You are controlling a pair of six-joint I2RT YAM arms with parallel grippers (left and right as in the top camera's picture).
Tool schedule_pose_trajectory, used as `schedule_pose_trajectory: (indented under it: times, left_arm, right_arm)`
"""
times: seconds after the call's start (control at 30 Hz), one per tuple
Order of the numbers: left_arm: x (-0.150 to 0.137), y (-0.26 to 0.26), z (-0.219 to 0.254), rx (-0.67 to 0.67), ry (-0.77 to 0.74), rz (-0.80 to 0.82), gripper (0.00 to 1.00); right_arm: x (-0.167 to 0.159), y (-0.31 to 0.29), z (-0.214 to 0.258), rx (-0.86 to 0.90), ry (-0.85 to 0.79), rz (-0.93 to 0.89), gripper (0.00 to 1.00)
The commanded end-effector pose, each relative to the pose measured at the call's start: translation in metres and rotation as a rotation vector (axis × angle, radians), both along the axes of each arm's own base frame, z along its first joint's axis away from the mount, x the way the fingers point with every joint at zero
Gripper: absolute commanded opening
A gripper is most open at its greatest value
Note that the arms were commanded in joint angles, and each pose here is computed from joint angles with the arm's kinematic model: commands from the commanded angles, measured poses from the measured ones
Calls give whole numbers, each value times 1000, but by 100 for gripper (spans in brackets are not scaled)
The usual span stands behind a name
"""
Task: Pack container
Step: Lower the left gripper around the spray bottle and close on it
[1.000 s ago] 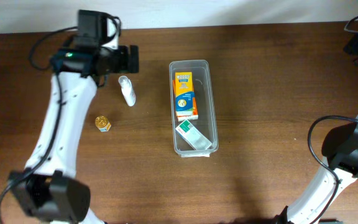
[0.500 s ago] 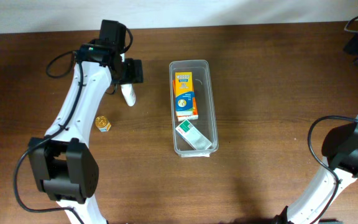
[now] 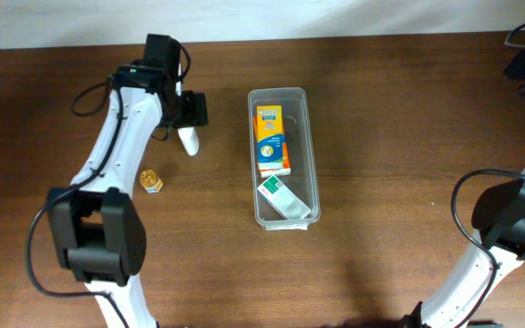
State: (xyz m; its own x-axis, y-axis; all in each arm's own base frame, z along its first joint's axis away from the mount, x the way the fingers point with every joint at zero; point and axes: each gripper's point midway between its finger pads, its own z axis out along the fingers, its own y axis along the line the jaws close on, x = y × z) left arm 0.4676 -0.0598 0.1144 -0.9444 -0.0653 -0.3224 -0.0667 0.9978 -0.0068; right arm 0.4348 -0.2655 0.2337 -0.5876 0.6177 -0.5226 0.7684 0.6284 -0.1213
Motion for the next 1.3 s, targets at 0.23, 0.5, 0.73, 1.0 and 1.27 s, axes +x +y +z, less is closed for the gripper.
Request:
schedule_pose_trajectory:
  times: [0.23,0.5,0.73,1.0,1.27]
  left_arm:
    - [4,-5,-21,22,39,-104,99]
    - [9,-7,-28,22,36,-106,99]
    - [13,-7,-27,20,18,-106,100]
    - [17,-8,-26,18,-1,-107,99]
    - [16,-10,-26,10,5,-109,99]
  right_arm:
    - [-3,-5,-5,-10,21,-11,98]
    - [-3,-5,-5,-10,21,-11,98]
    - [-3,-5,-5,-10,21,-11,98]
    - [-3,-5,-5,-10,21,-11,98]
    - [-3,-5,-5,-10,21,-11,98]
